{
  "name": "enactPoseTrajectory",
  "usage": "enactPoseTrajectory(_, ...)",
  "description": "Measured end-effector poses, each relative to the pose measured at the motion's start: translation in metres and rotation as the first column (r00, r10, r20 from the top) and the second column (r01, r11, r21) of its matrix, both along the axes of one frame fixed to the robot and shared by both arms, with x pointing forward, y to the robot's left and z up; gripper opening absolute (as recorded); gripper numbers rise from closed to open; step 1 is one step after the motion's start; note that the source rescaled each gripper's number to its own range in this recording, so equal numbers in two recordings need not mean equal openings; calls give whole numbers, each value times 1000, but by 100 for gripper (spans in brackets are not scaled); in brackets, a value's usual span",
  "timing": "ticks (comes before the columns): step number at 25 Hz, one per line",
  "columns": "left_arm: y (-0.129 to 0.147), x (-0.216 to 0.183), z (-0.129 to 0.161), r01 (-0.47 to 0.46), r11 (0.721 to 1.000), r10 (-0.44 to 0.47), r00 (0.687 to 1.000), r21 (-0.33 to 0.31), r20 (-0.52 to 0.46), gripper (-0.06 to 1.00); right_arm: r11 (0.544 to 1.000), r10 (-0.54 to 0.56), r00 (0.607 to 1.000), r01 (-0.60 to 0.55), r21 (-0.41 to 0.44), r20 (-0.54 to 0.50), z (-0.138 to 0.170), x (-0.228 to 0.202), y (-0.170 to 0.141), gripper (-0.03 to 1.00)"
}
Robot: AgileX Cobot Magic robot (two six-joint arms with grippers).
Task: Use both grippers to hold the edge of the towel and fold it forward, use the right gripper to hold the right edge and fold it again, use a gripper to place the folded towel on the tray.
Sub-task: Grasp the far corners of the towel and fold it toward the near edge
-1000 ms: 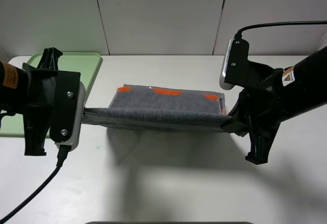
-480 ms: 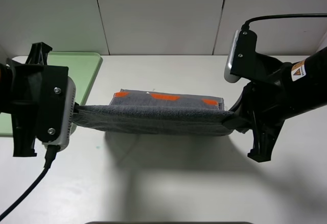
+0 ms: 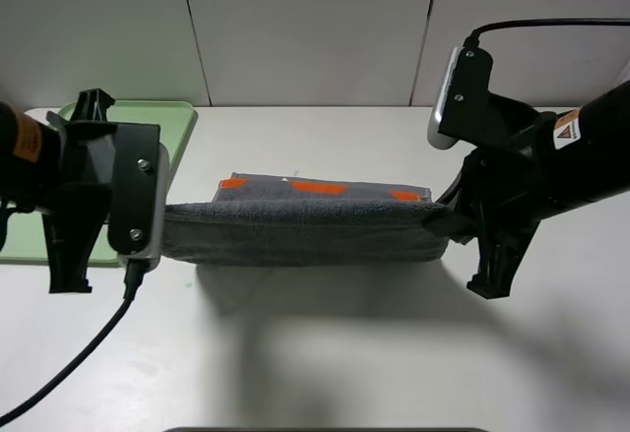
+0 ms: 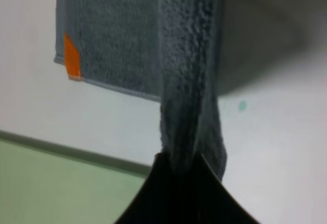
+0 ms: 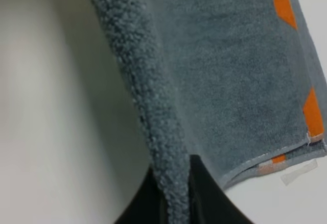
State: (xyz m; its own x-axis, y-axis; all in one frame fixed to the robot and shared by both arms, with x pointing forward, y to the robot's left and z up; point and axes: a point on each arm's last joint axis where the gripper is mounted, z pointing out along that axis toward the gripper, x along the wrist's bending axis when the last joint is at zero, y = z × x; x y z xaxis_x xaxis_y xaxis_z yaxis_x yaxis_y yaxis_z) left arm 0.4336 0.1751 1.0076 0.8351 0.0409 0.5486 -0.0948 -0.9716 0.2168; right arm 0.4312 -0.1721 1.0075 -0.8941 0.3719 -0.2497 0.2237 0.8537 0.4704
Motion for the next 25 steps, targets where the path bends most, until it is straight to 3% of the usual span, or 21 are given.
enactPoseTrajectory(8,-18,32,1,-14,997,16,999,76,-31,0,998,20,999,-22,-61,-25,-4,28,14,0)
enactPoseTrajectory(16,-31,62,-28,14,985,-1,997,172,-75,0,991,17,998,-25,-135,-64,-30,56,19,0)
enactPoseTrajectory(25,-20,100,-45,-52,994,55,998,98,-25,0,991,-25,1000,26,-128,9,-48,81,15,0)
